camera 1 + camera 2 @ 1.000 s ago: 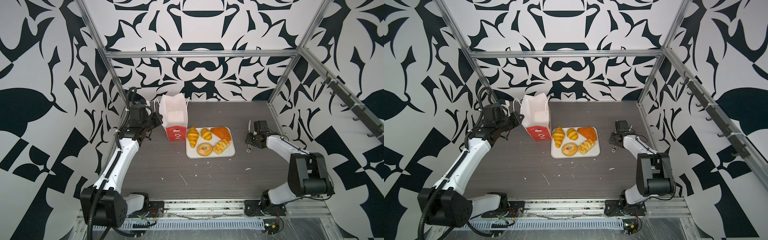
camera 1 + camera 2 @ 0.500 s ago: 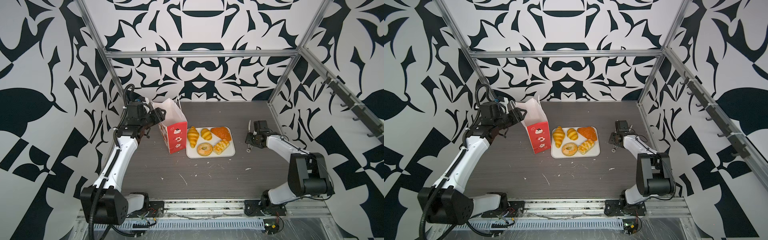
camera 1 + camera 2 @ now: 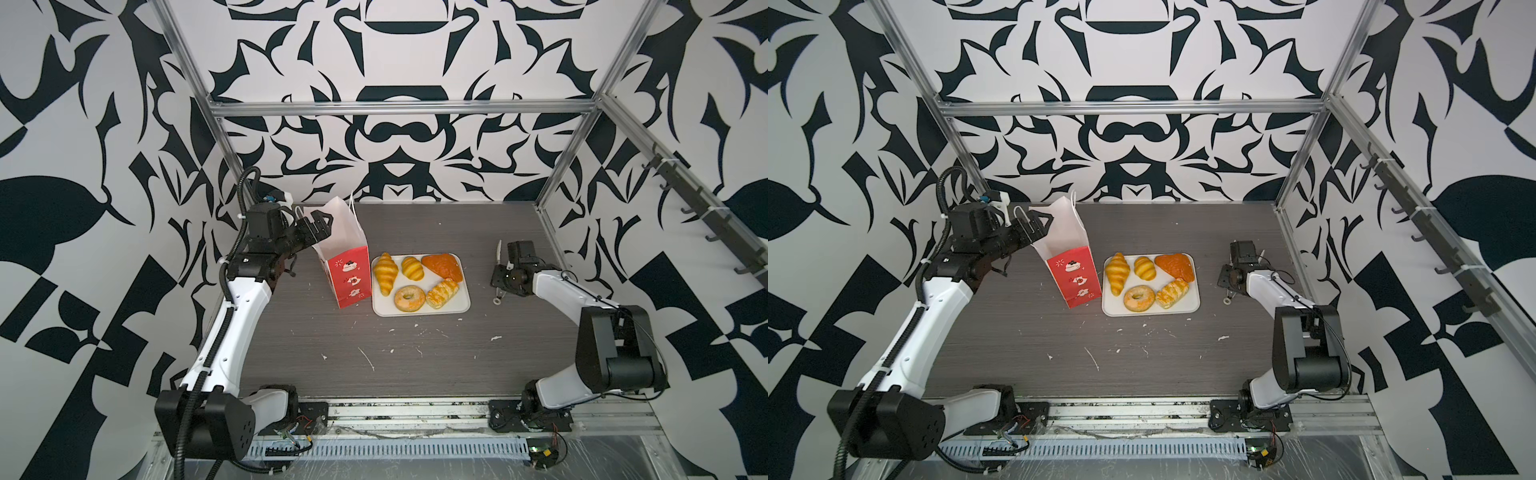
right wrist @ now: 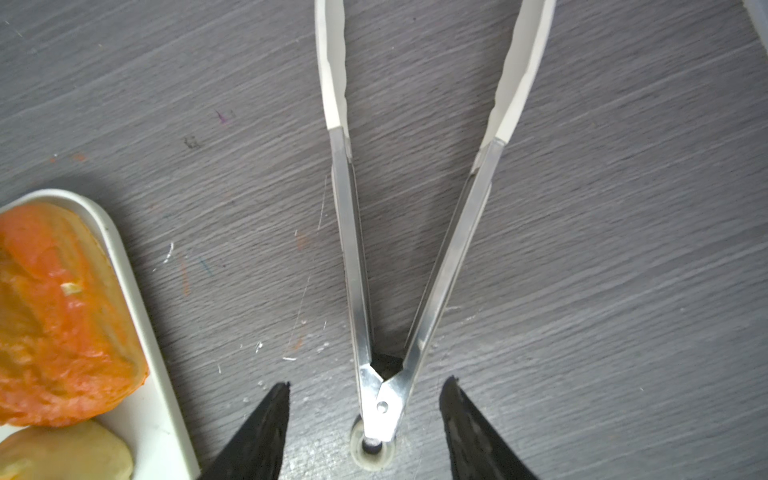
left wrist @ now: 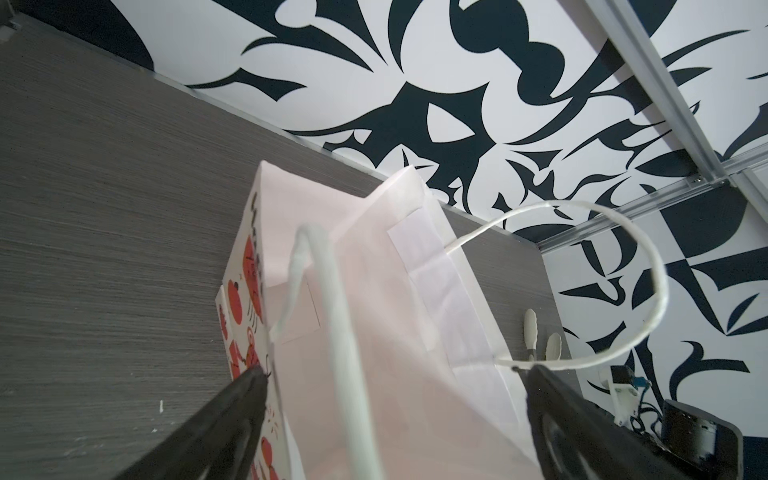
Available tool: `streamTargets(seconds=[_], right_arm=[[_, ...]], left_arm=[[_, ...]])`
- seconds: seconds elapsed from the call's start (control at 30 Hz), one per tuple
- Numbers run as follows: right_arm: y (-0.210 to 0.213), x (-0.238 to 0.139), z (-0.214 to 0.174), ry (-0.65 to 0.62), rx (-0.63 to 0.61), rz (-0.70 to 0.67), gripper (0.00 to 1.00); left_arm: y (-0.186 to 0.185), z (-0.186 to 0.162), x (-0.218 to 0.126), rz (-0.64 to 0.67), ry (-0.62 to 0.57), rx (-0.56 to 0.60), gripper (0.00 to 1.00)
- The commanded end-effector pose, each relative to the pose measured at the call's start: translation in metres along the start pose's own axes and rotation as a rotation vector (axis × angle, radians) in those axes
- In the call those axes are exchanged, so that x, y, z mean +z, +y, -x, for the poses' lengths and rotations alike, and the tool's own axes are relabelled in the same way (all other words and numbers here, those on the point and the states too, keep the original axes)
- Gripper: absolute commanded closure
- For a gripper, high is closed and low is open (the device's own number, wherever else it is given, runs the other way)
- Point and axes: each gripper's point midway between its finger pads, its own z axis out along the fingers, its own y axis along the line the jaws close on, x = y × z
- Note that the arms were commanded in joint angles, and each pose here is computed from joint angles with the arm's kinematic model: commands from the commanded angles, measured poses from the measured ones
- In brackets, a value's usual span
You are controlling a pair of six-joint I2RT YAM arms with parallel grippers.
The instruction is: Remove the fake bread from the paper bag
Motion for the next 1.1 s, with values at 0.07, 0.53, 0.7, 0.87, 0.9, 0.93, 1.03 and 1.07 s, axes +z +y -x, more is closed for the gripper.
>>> streamTargets(seconds=[0.07, 0.53, 0.7, 0.87, 0.9, 0.93, 1.03, 1.07], right_arm=[[0.003, -0.002, 0.005, -0.022, -0.004, 0.008, 0.39], [-0.003, -0.021, 0.022, -0.153, 0.014, 0.0, 0.39], [-0.007, -0.044, 0.034, -0.254, 0.026, 0.002, 0.4], [0.004, -0.066, 0.042, -0.379, 0.035, 0.108, 0.41], [0.007, -0.072, 0.043, -0.405, 0.033, 0.129, 0.41], [0.008, -0.077, 0.044, -0.427, 0.028, 0.139, 0.41], [0.005, -0.086, 0.044, -0.459, 0.026, 0.139, 0.41], [0.005, -0.087, 0.043, -0.464, 0.027, 0.145, 0.41]], left_arm=[[0.011, 0.007, -0.035, 0.099, -0.04, 0.014, 0.01], [-0.001, 0.051, -0.193, 0.266, -0.49, 0.18, 0.01], [0.053, 0.049, -0.222, 0.534, -0.694, 0.177, 0.01], [0.099, 0.025, -0.174, 0.609, -0.731, 0.215, 0.0], [0.104, 0.019, -0.155, 0.59, -0.709, 0.253, 0.01], [0.109, 0.013, -0.137, 0.569, -0.688, 0.272, 0.01], [0.129, -0.008, -0.081, 0.539, -0.579, 0.322, 0.0], [0.137, -0.014, -0.067, 0.546, -0.555, 0.328, 0.01]])
